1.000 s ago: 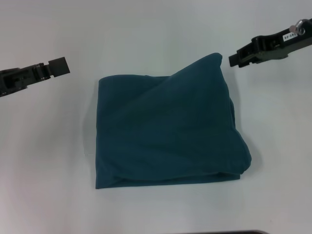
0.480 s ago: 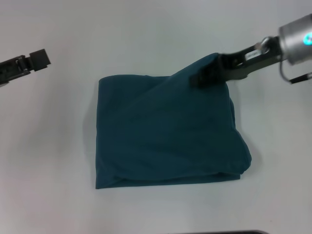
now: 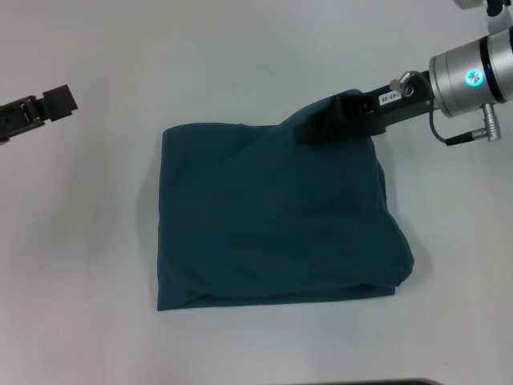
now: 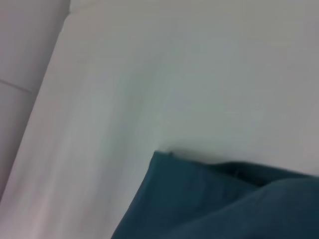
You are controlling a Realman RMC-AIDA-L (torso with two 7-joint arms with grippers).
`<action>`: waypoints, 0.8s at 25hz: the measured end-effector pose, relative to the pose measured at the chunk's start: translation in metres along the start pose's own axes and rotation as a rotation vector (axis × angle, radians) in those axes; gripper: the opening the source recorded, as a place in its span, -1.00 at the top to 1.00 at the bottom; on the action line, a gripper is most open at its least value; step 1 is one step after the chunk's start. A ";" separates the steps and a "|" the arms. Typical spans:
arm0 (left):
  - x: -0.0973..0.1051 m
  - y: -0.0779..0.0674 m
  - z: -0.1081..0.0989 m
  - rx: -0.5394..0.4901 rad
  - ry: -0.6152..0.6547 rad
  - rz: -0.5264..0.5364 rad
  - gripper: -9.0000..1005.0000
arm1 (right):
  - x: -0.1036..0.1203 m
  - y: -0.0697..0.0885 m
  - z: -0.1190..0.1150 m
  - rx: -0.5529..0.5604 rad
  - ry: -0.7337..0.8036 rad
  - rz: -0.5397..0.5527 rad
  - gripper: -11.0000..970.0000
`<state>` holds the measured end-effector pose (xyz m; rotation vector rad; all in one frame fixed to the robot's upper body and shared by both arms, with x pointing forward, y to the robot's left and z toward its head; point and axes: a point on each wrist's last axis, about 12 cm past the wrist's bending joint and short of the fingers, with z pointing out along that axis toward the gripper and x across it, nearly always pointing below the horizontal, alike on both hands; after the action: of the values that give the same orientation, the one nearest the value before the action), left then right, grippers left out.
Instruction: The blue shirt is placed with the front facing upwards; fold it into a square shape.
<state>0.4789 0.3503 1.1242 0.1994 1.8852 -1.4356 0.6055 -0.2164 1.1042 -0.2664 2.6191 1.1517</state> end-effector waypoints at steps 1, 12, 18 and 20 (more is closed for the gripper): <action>0.000 0.000 0.000 0.001 0.001 0.000 -0.73 | 0.000 0.000 0.000 0.000 0.000 0.000 0.35; 0.000 0.000 0.003 0.008 0.003 0.000 -0.72 | 0.003 -0.013 0.006 0.087 0.007 0.016 0.35; 0.000 0.000 0.004 0.011 0.003 -0.002 -0.72 | -0.006 -0.003 -0.011 0.032 0.007 -0.009 0.34; 0.000 0.000 0.004 0.011 0.003 -0.002 -0.72 | -0.007 0.001 -0.019 0.002 0.019 -0.015 0.34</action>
<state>0.4805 0.3472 1.1238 0.2047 1.8807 -1.4482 0.6085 -0.2297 1.1195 -0.2976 2.6300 1.1475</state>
